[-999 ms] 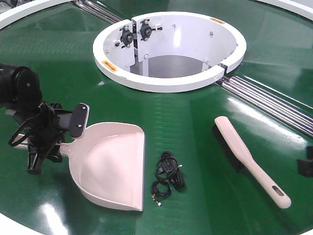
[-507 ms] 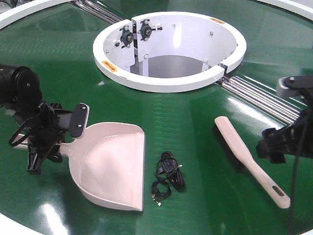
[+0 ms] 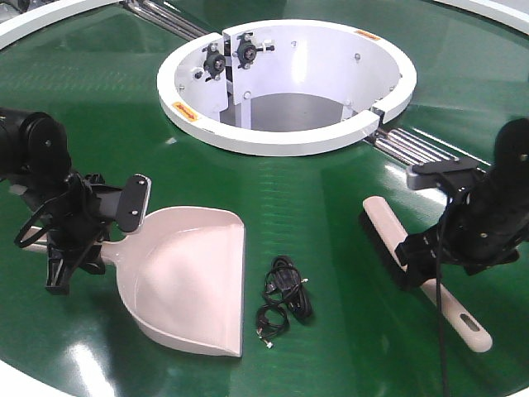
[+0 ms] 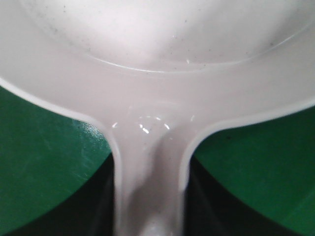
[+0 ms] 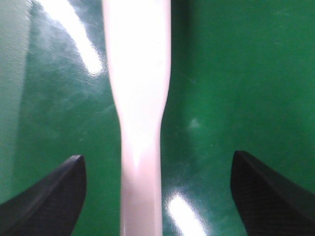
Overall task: Clean and inspect green conveyor with broom and dustpan
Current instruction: 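Reach the right gripper down and grasp the pink brush handle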
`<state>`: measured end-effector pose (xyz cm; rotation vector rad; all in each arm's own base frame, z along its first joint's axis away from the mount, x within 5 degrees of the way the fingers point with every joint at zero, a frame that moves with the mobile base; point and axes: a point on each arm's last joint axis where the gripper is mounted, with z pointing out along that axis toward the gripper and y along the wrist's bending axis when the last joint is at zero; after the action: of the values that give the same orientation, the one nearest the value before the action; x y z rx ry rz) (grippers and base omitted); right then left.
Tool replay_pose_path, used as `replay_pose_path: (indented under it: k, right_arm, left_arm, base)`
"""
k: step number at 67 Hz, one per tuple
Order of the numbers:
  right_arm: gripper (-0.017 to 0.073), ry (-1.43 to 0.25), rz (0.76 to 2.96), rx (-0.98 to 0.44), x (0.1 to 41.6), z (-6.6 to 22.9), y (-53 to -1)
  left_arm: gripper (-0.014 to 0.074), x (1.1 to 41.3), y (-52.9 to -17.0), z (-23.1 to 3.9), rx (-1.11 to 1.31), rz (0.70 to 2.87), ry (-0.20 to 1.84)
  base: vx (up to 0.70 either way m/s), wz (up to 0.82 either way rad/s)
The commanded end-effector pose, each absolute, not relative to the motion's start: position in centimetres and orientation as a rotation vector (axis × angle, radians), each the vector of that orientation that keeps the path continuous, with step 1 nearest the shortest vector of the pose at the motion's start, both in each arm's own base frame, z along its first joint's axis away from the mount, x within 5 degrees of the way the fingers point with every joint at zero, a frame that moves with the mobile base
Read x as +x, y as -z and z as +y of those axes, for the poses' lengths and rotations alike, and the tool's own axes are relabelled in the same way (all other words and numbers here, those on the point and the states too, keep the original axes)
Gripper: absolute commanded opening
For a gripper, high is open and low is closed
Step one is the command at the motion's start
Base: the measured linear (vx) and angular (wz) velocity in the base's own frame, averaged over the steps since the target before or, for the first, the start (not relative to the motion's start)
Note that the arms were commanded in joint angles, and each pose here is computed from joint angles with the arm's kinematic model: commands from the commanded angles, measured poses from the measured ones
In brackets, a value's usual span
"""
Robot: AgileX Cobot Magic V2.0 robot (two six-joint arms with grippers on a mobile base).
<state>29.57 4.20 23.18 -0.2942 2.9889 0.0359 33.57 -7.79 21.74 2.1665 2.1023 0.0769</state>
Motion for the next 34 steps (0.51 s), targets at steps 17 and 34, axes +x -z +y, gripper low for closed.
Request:
replay_pose_path:
  k: [17, 34]
  right_arm:
    - [0.0533, -0.038, 2.998, -0.313, 31.2, 4.5, -21.7]
    - [0.0462, -0.035, 3.06, -0.307, 31.7, 4.5, -19.7]
  left_arm:
    - [-0.0008, 33.5, -23.8, -8.0, 2.111, 2.066, -0.119]
    - [-0.0008, 33.5, -23.8, -8.0, 2.111, 2.066, -0.119]
  base:
    - [0.0, 0.0]
    - [0.0, 0.0]
